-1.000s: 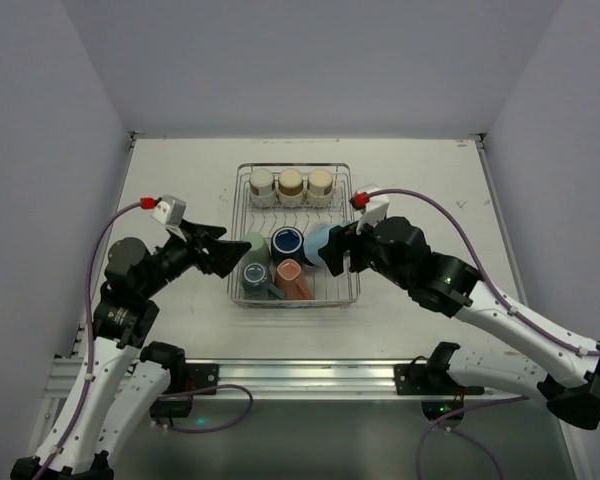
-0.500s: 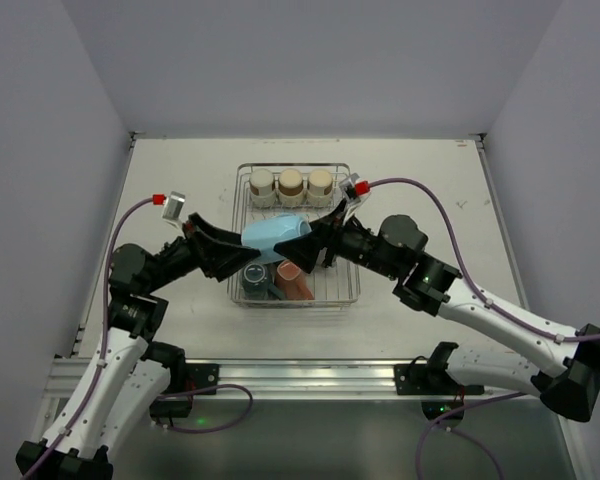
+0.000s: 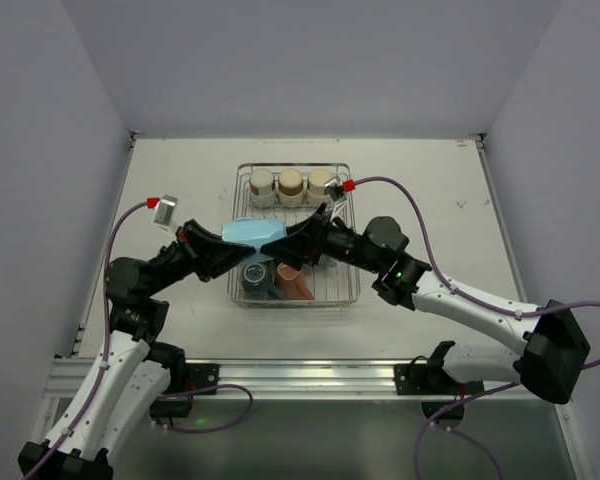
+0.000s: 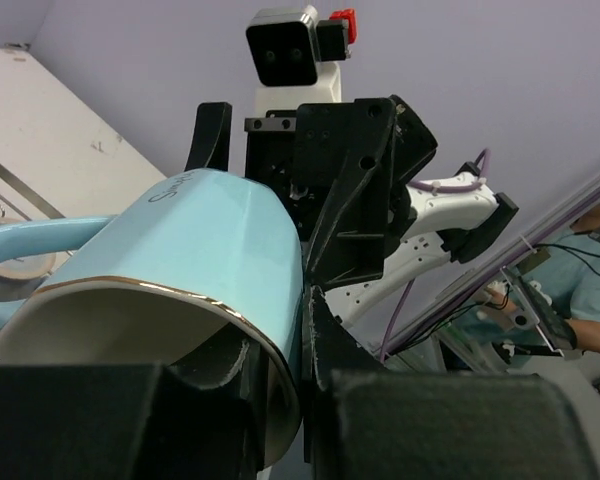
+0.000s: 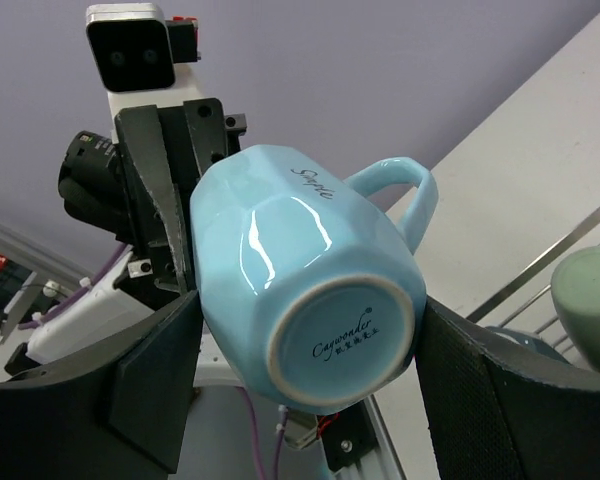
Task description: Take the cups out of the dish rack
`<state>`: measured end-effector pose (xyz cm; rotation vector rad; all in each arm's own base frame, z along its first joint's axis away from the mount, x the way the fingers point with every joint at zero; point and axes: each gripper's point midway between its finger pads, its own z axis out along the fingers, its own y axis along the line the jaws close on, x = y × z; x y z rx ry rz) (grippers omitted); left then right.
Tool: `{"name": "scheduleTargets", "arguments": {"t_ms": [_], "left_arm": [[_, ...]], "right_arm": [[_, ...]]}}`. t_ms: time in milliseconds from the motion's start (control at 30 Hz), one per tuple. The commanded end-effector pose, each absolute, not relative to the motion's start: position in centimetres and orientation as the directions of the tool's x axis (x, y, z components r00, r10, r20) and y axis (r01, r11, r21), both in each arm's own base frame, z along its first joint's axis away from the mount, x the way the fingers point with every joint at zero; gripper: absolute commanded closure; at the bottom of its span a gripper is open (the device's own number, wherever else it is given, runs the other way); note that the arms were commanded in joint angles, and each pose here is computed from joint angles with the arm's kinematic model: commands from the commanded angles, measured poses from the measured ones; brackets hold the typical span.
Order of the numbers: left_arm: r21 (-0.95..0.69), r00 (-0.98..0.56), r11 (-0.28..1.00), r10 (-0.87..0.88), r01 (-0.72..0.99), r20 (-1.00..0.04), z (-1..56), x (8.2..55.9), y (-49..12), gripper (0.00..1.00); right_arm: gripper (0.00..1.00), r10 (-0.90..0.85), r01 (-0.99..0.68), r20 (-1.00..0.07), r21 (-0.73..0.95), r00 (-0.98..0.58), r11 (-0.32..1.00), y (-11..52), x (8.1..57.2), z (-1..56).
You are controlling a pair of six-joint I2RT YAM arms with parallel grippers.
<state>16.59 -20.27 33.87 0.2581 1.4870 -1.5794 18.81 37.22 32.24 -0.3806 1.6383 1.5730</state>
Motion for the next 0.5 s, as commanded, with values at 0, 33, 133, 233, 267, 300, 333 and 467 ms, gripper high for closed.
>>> {"name": "scheduleTargets", "arguments": {"t_ms": [0,33,133,233,267,300,333,467], "left_arm": [[-0.610,-0.459,0.160,-0.521,0.776,-0.720,35.9,16.8,-19.9,1.00],[-0.598,-0.429,0.175,-0.546,0.782,-0.720,36.6,17.0,-19.6,1.00],[-0.575,-0.341,0.276,-0.584,0.770,-0.736,37.7,18.2,-18.6,1.00],[-0.552,-0.236,0.409,-0.606,0.726,-0.759,38.9,20.1,-17.1,1.00],[-0.527,-0.188,0.482,-0.587,0.700,-0.788,38.9,21.1,-16.5,1.00],[-0.544,-0.198,0.537,-0.570,0.645,-0.798,38.1,22.1,-16.0,1.00],[-0.540,-0.148,0.602,-0.576,0.588,-0.804,39.2,23.8,-14.9,1.00],[-0.522,-0.151,0.760,-0.506,0.387,-0.849,37.4,28.9,-12.9,1.00]], "right_arm": [[0.36,0.393,-0.745,-0.699,0.665,-0.597,0.051,37.8,17.9,35.9],[0.24,0.398,-0.741,-0.698,0.668,-0.596,0.062,37.7,18.1,35.6],[0.01,0.437,-0.720,-0.685,0.685,-0.583,0.113,36.3,19.1,34.7],[0.01,0.452,-0.709,-0.685,0.689,-0.572,0.147,34.7,20.2,33.7],[0.01,0.458,-0.704,-0.681,0.694,-0.571,0.155,34.1,20.2,33.4],[0.01,0.471,-0.696,-0.680,0.696,-0.562,0.175,33.3,20.9,33.2],[0.01,0.470,-0.690,-0.682,0.699,-0.561,0.190,32.9,21.2,32.8],[0.01,0.436,-0.652,-0.719,0.686,-0.541,0.323,30.9,22.4,30.7]]}}
